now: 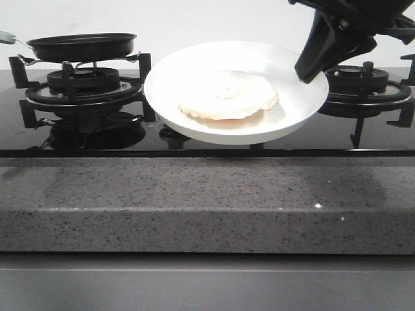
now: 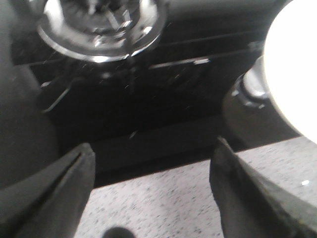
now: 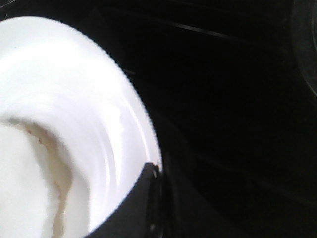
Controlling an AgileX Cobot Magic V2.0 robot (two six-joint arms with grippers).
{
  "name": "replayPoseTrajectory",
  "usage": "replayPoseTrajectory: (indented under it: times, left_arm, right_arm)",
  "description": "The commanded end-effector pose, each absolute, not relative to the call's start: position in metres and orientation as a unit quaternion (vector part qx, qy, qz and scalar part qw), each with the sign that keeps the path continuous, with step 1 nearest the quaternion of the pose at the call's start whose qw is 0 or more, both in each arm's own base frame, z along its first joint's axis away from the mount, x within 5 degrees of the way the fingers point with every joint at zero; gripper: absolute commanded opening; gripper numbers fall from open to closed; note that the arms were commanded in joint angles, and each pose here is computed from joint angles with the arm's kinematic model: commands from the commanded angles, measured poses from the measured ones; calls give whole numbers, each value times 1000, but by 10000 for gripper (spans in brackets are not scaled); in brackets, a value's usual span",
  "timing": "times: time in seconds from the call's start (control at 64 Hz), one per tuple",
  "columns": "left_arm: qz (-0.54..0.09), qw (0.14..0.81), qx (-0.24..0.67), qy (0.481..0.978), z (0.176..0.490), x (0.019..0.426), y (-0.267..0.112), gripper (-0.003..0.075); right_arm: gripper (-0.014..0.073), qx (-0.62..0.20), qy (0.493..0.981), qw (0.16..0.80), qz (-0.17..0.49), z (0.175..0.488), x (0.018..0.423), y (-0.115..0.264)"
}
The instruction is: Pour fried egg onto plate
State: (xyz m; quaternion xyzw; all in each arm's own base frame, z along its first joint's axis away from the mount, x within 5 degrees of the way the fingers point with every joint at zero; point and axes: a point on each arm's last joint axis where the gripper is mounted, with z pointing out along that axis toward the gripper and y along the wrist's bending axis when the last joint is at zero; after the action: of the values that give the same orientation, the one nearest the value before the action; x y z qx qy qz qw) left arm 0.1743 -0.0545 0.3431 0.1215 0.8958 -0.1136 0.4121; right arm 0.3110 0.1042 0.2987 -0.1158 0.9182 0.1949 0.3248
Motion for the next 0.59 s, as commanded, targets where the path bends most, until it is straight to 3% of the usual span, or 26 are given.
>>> replayPoseTrajectory:
  times: [0.0,0.391,0.578]
  left_arm:
    - [-122,460,111,872,359,175,-55,492]
    - [-122,462,111,872,359,175,-55,492]
    - [-122,461,112,872,359,175,-55,492]
  right_arm:
    - [-67,-105,897,376,208,325,310,103]
    - [-67,-140,872,409,229,382,334,114]
    - [-67,-149,874,400,232,386,366,119]
